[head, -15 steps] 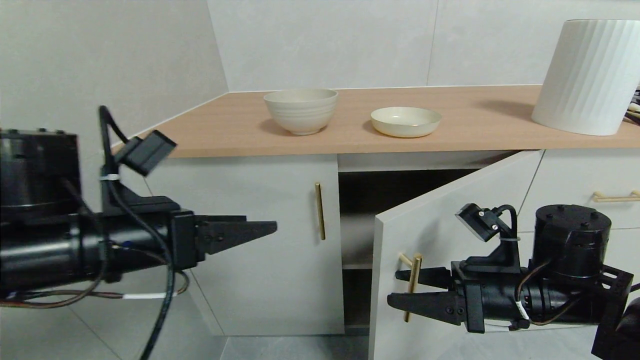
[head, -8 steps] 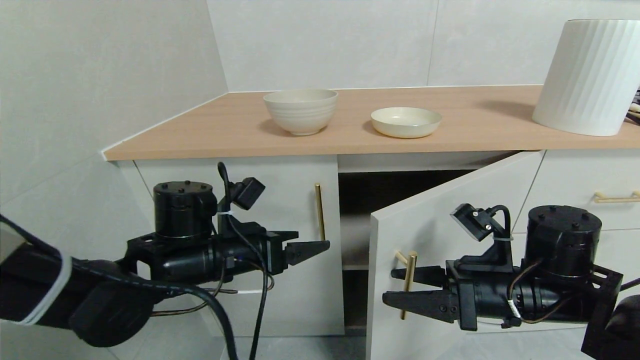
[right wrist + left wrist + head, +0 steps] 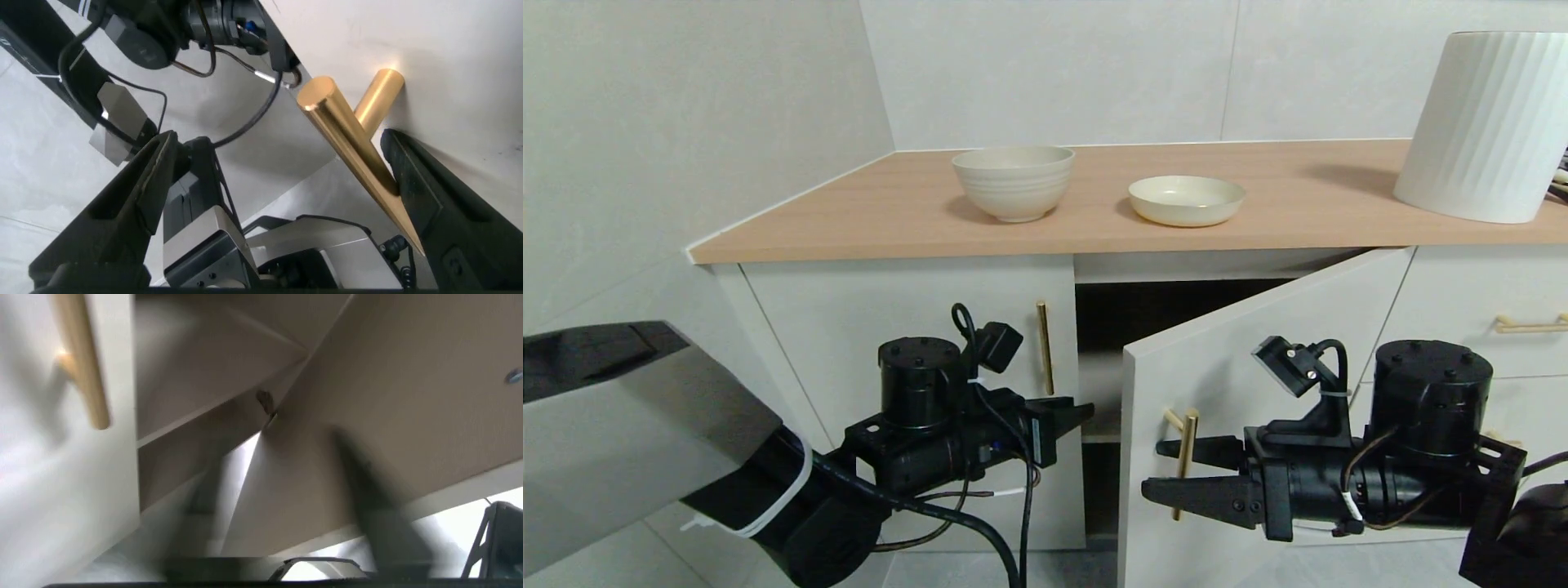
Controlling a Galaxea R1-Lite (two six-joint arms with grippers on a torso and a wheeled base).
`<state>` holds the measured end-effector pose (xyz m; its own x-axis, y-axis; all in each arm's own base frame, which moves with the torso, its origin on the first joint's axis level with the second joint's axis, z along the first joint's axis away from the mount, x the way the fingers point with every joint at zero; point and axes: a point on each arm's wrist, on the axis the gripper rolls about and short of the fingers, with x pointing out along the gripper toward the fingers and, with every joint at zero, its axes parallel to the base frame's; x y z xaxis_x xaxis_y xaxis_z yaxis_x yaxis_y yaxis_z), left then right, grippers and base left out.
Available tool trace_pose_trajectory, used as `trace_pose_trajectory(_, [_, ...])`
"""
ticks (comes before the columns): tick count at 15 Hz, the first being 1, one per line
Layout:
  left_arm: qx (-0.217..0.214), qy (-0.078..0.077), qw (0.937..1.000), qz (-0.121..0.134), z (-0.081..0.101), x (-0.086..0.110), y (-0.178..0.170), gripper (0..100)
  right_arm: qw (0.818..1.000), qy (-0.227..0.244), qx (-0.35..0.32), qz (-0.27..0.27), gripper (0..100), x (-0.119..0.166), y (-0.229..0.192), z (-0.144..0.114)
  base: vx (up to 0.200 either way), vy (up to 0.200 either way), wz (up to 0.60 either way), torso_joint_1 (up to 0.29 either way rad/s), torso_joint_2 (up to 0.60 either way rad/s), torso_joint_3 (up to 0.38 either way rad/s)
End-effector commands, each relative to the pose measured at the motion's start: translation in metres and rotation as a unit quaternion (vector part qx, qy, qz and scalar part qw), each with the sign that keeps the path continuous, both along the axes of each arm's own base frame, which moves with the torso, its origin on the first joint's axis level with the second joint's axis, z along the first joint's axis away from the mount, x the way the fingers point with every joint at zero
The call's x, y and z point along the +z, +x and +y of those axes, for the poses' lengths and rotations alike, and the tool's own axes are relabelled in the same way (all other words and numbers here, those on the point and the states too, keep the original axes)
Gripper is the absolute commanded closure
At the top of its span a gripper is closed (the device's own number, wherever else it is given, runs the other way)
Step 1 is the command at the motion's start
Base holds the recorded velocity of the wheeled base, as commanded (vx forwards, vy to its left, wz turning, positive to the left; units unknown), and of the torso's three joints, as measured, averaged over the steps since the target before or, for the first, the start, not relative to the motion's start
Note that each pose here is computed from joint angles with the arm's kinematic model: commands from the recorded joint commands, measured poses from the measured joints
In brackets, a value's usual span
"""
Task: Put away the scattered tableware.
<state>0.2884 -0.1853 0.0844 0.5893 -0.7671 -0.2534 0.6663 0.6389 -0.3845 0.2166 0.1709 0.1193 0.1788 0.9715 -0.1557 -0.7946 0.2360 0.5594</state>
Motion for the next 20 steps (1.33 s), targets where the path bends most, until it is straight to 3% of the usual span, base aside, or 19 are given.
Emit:
trace_pose_trajectory(1, [-0.007, 0.002, 1.0000, 0.002, -0.005, -0.005, 0.000, 100, 1.000, -0.003, 0.000, 0.004, 0, -0.002, 0.001, 0.001, 0.000, 0.000, 0.00, 0.000, 0.00, 0.000])
trace_pose_trajectory(4, [-0.024, -0.004, 0.9997, -0.007, -0.015, -0.004, 0.000, 100, 1.000, -0.005, 0.000, 0.007, 0, -0.004, 0.001, 0.001, 0.000, 0.000, 0.00, 0.000, 0.00, 0.000])
trace_pose_trajectory(6, [-0.040, -0.009, 0.9989, -0.023, -0.032, -0.009, 0.010, 100, 1.000, -0.006, 0.000, 0.007, 0, -0.005, 0.002, 0.001, 0.000, 0.000, 0.00, 0.000, 0.00, 0.000])
trace_pose_trajectory(8, [-0.048, -0.004, 0.9979, -0.043, -0.037, -0.018, 0.011, 100, 1.000, -0.006, 0.000, 0.007, 0, -0.005, 0.002, 0.001, 0.000, 0.000, 0.00, 0.000, 0.00, 0.000])
trace_pose_trajectory(10, [-0.052, -0.006, 0.9975, -0.048, -0.038, -0.022, 0.011, 100, 1.000, -0.006, 0.000, 0.006, 0, -0.005, 0.001, 0.001, 0.000, 0.000, 0.00, 0.000, 0.00, 0.000])
trace_pose_trajectory(14, [-0.125, -0.052, 0.9857, -0.100, -0.045, -0.020, -0.005, 100, 1.000, -0.006, -0.002, 0.006, 0, -0.005, -0.001, -0.001, 0.000, 0.000, 0.00, 0.000, 0.00, 0.000])
trace_pose_trajectory(17, [-0.135, -0.053, 0.9843, -0.101, -0.048, -0.020, -0.008, 100, 1.000, -0.009, -0.020, 0.004, 0, -0.006, -0.003, -0.005, 0.000, 0.000, 0.00, 0.000, 0.00, 0.000])
trace_pose_trajectory(20, [-0.141, -0.062, 0.9817, -0.112, -0.057, -0.013, -0.006, 100, 0.997, -0.008, -0.080, -0.018, 0, -0.003, -0.001, -0.007, 0.000, 0.000, 0.00, 0.000, 0.00, 0.000])
